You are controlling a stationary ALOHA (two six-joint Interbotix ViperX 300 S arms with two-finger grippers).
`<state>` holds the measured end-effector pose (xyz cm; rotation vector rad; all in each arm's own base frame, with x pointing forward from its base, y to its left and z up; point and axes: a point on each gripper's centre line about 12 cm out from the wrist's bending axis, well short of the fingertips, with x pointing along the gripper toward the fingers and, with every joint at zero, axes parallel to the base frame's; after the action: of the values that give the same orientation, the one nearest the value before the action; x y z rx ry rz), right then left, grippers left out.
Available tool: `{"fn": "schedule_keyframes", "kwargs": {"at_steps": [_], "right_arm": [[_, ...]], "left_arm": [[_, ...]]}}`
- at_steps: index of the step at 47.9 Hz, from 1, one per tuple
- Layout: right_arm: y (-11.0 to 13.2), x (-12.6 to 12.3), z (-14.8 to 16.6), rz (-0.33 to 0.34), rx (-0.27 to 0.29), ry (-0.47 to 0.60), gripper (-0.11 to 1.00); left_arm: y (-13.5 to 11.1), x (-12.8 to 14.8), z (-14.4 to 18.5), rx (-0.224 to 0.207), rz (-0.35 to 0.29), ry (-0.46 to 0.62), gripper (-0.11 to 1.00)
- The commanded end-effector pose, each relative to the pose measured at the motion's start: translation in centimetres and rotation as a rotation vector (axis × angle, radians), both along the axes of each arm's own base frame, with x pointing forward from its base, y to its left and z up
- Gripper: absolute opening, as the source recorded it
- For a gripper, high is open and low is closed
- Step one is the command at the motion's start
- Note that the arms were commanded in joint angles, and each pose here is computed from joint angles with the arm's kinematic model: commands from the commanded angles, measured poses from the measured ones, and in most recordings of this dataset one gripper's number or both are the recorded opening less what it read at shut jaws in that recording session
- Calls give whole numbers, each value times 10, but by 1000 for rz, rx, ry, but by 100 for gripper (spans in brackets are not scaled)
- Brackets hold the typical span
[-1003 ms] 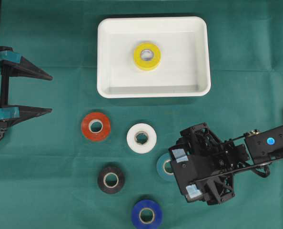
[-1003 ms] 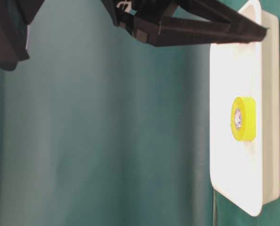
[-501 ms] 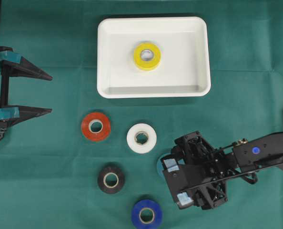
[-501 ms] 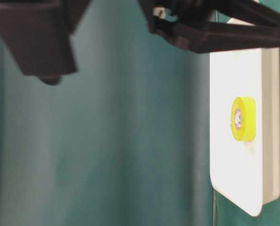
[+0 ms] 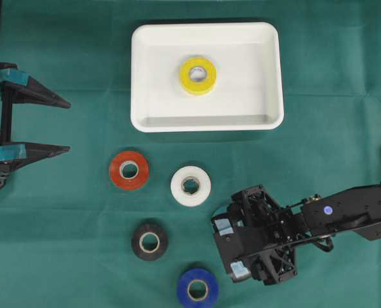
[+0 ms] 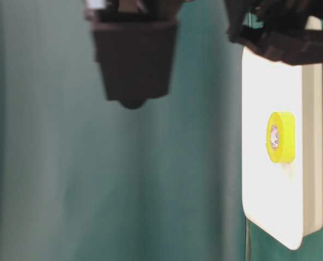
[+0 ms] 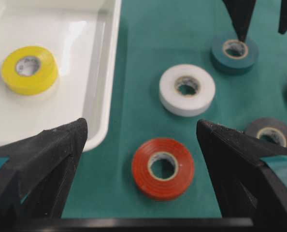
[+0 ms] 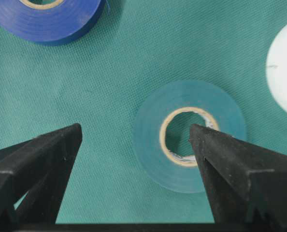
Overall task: Pick up the tape from a random location and place it into the white case.
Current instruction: 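Lower the open right gripper over the teal roll's center hole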
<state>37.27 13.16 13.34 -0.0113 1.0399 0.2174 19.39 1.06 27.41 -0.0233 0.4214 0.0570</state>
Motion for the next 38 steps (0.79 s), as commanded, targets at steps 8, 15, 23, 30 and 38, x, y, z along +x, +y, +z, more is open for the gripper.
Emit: {"fn": "schedule_keyframes", "kwargs": {"at_steps": [8,15,23,30,38], "right_arm": [[3,4,-12,-27,22,-5,91],[5,6,-22,-28,23,-5,91],[4,6,-23,-36,26,0,91],[4,6,-23,-36,27,-2,89],[0,8,-23,-47,27,-2,63]], "left_arm": [[-1,2,2,-1,-3,-5,98],[-1,1,2,-1,-3,-5,98],[-1,1,1,-1,-3,-3,98],[0,1,0,-1,-1,-2,98],[-1,1,-1,-2,-3,1,98]]}}
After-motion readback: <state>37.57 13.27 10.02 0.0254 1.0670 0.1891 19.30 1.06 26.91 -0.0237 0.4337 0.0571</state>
